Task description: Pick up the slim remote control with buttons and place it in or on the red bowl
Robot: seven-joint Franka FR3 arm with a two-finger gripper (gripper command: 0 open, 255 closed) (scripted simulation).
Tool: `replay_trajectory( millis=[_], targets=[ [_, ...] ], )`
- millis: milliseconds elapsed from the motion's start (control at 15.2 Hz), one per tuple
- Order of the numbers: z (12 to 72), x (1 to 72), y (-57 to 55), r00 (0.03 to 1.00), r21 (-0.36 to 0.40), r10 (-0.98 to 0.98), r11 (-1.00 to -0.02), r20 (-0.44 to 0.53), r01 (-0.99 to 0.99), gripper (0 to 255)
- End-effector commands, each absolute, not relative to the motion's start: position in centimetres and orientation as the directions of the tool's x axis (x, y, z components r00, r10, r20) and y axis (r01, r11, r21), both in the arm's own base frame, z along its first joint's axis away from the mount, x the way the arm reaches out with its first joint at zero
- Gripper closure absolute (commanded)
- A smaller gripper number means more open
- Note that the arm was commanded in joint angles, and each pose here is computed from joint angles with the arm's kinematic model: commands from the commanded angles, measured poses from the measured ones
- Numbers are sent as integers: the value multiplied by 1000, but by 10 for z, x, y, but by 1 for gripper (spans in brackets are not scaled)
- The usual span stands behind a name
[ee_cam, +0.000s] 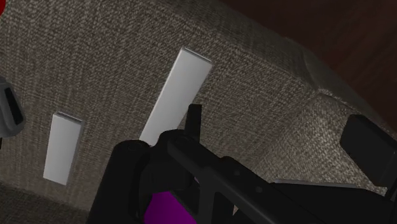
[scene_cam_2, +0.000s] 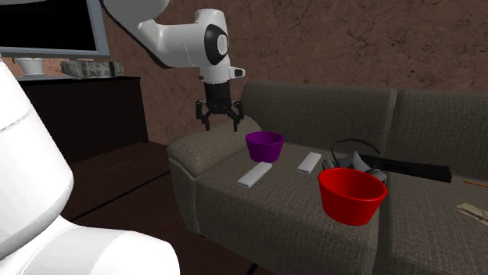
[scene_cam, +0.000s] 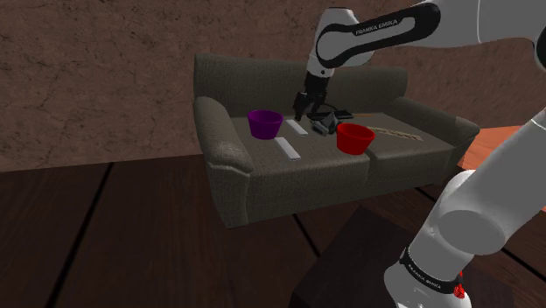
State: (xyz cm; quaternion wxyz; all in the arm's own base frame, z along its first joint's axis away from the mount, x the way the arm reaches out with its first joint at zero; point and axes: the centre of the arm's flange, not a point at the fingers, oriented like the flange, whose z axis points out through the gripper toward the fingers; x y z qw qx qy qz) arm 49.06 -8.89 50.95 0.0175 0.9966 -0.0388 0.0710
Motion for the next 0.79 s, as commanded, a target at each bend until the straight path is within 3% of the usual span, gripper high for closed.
replay_trajectory(
  millis=[0,726],
  targets=[
    [493,510,-99,986,27,-98,-994,131,-103,0],
    [392,602,-162,973,21,-224,-974,64,-225,0]
  ],
)
